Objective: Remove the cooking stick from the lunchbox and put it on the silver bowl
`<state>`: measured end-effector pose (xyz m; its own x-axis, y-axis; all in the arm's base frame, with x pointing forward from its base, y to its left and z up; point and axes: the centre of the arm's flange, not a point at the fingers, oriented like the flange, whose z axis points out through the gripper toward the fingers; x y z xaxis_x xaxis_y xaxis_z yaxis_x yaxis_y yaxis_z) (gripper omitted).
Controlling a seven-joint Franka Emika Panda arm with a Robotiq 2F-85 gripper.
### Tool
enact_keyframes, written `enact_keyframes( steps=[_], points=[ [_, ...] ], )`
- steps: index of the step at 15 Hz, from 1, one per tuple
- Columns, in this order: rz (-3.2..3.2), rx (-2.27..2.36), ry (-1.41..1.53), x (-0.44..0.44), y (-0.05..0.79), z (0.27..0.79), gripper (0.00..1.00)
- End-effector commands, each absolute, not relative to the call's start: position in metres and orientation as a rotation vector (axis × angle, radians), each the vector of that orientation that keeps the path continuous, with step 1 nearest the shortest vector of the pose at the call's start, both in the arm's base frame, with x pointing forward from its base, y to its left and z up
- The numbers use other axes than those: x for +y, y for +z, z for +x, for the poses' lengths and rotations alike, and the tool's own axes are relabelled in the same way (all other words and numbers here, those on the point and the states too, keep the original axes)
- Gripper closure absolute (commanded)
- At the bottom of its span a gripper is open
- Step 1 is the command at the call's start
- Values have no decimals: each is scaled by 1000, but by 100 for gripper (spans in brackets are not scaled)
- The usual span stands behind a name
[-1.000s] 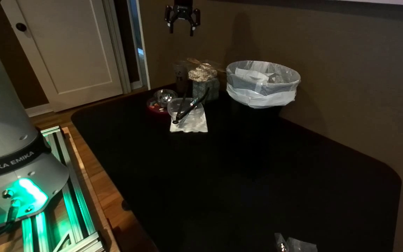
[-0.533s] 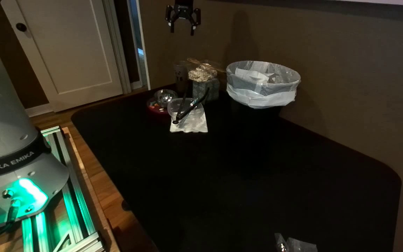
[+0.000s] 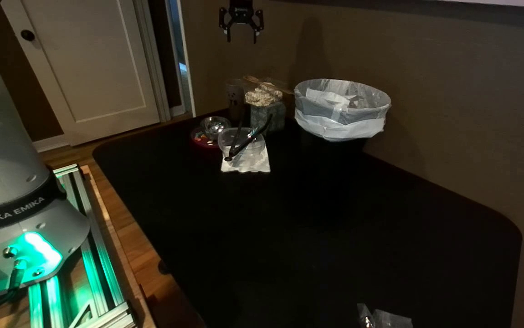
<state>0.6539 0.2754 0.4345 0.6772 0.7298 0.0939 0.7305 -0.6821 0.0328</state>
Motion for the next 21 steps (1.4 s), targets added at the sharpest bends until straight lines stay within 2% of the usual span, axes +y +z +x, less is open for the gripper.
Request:
enact_keyframes(
  steps=[1, 6, 11, 12, 13, 16, 21],
  points=[
    [-2726, -1527, -182, 265, 424, 669, 0],
    [-2486, -1849, -88, 248, 408, 697, 0],
    [-2415, -1944, -13, 254, 358, 718, 0],
    [-2427, -1925, -18, 255, 352, 720, 0],
    [-2442, -1904, -42, 249, 363, 697, 0],
    [-2441, -1900, -36, 250, 355, 700, 0],
    [-2480, -1934, -188, 249, 324, 726, 0]
  ],
)
